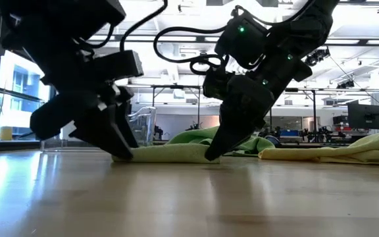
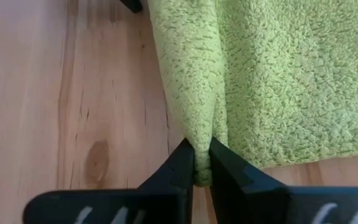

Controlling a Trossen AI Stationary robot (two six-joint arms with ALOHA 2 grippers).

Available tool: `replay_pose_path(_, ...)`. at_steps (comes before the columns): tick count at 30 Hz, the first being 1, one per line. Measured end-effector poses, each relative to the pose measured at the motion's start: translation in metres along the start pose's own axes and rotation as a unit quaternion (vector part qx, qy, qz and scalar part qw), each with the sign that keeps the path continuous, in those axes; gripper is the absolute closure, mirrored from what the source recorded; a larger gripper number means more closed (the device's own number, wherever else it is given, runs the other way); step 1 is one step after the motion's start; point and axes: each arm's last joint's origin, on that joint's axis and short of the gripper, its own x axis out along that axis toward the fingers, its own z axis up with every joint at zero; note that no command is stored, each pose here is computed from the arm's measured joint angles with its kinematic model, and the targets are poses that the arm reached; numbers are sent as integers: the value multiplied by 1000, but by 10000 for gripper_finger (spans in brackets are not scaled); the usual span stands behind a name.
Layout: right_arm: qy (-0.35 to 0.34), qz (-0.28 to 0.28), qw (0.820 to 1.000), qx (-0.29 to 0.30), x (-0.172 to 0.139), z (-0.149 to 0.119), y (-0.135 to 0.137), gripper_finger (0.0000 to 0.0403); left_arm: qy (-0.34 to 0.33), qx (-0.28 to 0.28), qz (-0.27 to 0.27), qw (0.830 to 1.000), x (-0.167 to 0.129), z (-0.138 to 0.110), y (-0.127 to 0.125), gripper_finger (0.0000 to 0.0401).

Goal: Roll microfiber towels into tight, uniform cylinder then place into a basket
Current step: Roll the light green towel

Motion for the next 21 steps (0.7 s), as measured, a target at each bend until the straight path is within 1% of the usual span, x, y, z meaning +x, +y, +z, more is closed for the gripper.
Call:
replay_pose_path(4,-6,0,1000,-23,-4,2,1,368,15,-43,-18,999,5,0,6,248)
replay_pose_path(7,-12,1,999,-44,-10,5,2,338,24,-72,-42,996,8,1,12,264)
replay_pose_path(11,-11,10,998,-58,-25,9,5,301,39,-106,-82,990,12,1,20,288)
replay_pose_path(15,-11,15,998,-64,-41,12,11,288,53,-144,-112,982,16,2,31,307)
replay_pose_path(18,-16,25,994,-103,-43,11,21,286,57,-174,-125,975,19,3,38,316)
replay_pose_path(19,-25,29,991,-127,-42,11,27,286,60,-185,-131,972,20,3,40,318)
replay_pose_path(21,-42,18,981,-187,-38,9,39,286,64,-203,-143,966,21,3,45,322)
